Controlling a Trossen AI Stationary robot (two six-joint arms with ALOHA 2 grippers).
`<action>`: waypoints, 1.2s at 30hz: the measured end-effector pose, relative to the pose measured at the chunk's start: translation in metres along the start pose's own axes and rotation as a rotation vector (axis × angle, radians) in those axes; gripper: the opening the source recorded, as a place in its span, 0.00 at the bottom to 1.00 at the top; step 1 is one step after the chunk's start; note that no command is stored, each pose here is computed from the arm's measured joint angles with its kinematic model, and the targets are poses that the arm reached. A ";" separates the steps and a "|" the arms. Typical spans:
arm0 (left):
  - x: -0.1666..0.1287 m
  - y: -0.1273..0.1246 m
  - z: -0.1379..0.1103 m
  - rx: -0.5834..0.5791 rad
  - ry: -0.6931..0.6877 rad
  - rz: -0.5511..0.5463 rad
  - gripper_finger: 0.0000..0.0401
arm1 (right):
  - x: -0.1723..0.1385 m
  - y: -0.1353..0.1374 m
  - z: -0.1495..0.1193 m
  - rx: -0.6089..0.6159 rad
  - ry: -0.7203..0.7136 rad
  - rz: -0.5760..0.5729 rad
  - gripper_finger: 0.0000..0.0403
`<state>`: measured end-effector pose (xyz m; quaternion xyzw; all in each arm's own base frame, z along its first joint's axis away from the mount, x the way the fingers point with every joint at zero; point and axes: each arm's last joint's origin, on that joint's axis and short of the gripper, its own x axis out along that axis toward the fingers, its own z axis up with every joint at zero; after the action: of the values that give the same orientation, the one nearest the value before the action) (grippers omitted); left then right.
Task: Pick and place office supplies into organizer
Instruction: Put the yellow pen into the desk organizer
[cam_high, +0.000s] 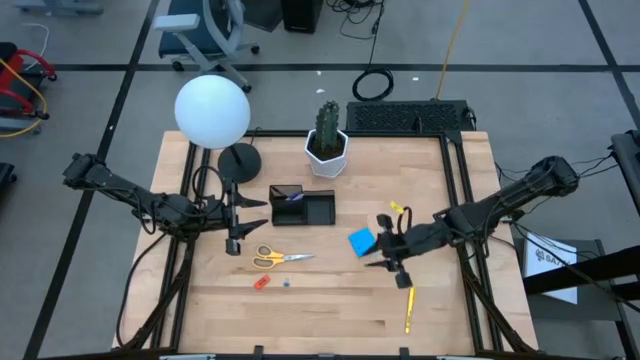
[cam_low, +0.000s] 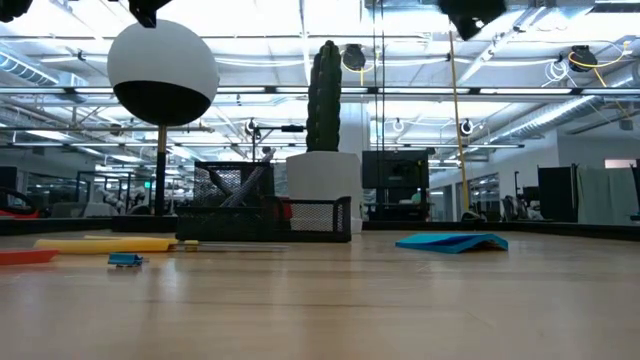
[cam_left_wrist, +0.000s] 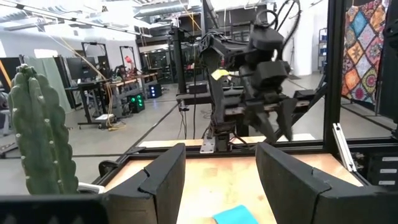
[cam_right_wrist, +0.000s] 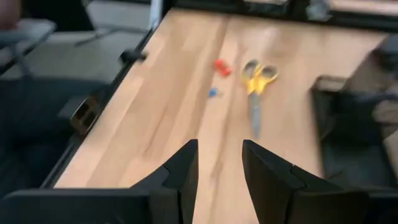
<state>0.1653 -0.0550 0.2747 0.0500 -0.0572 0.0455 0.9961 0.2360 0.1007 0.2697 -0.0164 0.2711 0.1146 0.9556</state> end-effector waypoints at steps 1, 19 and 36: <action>0.000 0.000 0.000 0.005 0.000 0.000 0.50 | 0.000 0.003 -0.002 0.006 0.018 0.024 0.29; 0.000 0.001 0.000 0.016 0.001 0.026 0.50 | -0.006 0.066 0.001 -0.343 0.313 0.177 0.29; 0.000 0.001 -0.001 -0.031 0.008 0.025 0.50 | 0.028 0.126 -0.022 -0.731 0.699 0.287 0.29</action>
<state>0.1653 -0.0543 0.2741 0.0334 -0.0544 0.0575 0.9963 0.2190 0.2267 0.2403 -0.3488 0.5155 0.3191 0.7147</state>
